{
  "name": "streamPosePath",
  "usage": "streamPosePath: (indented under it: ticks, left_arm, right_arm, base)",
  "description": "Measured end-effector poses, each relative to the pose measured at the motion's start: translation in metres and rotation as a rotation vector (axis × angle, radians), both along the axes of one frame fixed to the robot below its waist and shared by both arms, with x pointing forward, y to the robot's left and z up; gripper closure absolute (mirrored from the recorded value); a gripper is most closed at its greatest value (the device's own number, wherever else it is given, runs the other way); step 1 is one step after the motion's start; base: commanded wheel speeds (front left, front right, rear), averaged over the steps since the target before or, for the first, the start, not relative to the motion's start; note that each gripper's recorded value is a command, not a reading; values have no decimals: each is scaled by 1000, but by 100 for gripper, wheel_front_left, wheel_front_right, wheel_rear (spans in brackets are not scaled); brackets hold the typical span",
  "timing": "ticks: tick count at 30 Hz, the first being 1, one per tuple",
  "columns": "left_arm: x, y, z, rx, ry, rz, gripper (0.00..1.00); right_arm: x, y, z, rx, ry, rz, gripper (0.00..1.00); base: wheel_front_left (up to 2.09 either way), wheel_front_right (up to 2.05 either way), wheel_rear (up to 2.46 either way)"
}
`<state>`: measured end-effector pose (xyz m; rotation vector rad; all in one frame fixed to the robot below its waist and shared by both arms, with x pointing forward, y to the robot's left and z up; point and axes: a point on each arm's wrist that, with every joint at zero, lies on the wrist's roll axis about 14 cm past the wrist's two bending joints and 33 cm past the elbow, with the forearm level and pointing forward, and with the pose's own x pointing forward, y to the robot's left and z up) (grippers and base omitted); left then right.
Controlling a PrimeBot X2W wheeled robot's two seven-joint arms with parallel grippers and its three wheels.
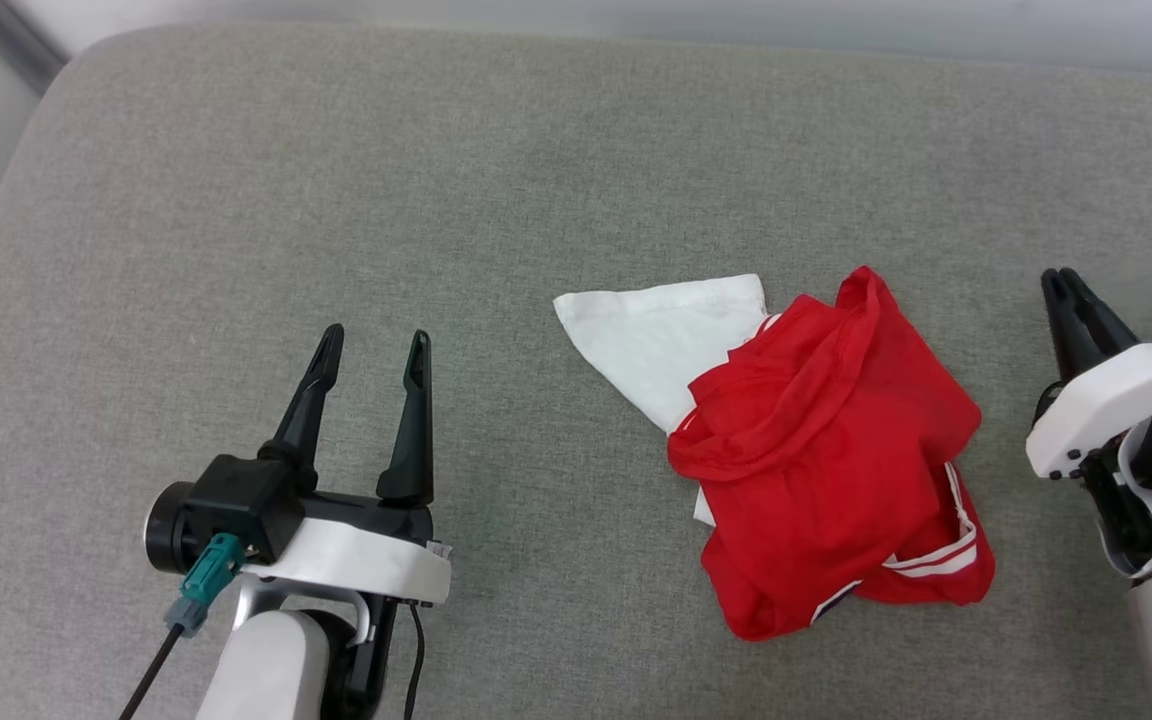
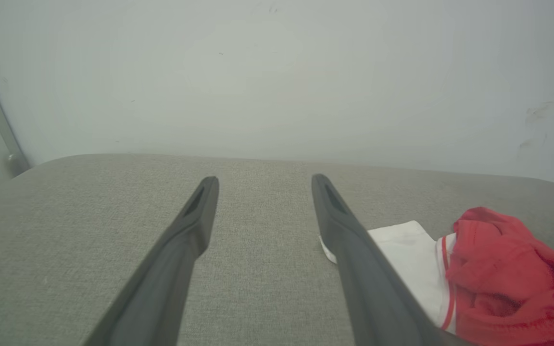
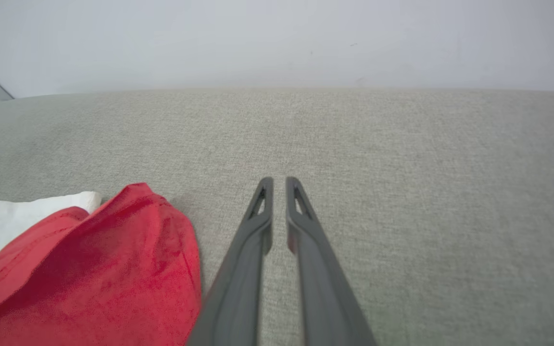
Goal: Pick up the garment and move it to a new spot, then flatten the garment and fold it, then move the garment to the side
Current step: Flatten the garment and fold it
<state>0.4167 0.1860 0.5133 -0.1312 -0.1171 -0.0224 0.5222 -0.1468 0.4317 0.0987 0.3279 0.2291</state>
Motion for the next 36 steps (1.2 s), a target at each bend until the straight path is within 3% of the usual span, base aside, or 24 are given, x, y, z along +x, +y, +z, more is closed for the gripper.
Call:
streamPosePath:
  ticks: [9, 14, 23, 24, 26, 36]
  left_arm:
    - [-7, -5, 8, 1, -22, -15, 0]
    - [-13, -9, 12, 1, -30, -28, 0]
    - [-24, -12, 15, -4, -36, -36, 0]
    - [-26, -12, 16, -4, -37, -35, 0]
    - [-27, -12, 16, -4, -36, -34, 0]
    - [-24, -5, 3, -15, 0, -12, 0]
  right_arm:
    - [-8, 4, 33, 4, -128, 12, 0]
    - [-23, 21, 47, -29, -122, 86, 0]
    - [-90, 77, 35, -148, 159, 404, 0]
    - [-115, 94, 34, -180, 233, 505, 0]
    - [-128, 105, 33, -206, 269, 569, 0]
    - [-157, 123, -12, -298, 460, 725, 0]
  base:
    - [0, 0, 0]
    - [0, 0, 0]
    - [0, 0, 0]
    - [0, 0, 0]
    - [0, 0, 0]
    - [0, 0, 0]
